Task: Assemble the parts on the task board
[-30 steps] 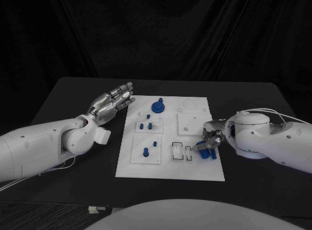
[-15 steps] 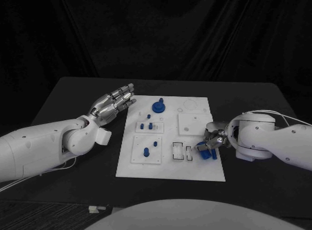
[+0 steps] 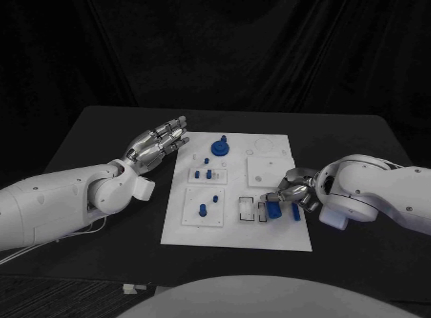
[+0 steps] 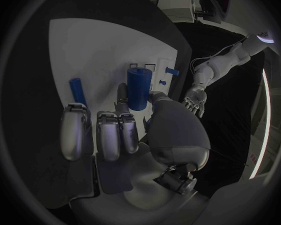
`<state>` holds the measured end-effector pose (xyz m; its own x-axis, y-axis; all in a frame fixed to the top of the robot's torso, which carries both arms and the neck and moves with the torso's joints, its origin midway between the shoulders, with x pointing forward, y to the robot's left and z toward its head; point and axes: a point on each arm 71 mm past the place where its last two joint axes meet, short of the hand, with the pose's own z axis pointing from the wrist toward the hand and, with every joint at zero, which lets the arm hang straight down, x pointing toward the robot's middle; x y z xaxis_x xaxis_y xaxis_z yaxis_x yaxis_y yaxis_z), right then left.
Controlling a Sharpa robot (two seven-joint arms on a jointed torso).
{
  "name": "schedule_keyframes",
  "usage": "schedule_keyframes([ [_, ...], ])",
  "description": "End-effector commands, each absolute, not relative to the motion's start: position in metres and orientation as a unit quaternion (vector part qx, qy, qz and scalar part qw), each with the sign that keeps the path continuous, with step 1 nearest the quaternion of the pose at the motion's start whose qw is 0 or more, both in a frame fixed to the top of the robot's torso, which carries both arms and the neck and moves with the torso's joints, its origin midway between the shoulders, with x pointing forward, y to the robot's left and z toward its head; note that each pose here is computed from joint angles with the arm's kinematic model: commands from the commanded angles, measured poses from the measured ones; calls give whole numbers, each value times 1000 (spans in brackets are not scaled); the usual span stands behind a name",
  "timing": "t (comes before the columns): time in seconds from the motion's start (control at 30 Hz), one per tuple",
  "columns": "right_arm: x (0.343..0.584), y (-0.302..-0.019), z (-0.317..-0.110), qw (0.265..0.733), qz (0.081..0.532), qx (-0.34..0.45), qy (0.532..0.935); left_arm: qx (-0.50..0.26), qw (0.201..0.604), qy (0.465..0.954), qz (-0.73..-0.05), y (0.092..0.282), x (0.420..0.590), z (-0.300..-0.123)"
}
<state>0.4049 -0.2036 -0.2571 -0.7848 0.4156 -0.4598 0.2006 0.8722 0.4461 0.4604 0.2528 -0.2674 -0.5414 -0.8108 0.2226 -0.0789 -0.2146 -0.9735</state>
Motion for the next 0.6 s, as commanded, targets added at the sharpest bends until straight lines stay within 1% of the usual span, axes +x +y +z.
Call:
schedule_keyframes([
  [0.03,403,-197,-258,257,200,201,924,-391,264,562,-679,250,460,-267],
  [0.6,408,-171,-262,256,201,166,931,-391,257,565,-680,249,459,-268],
])
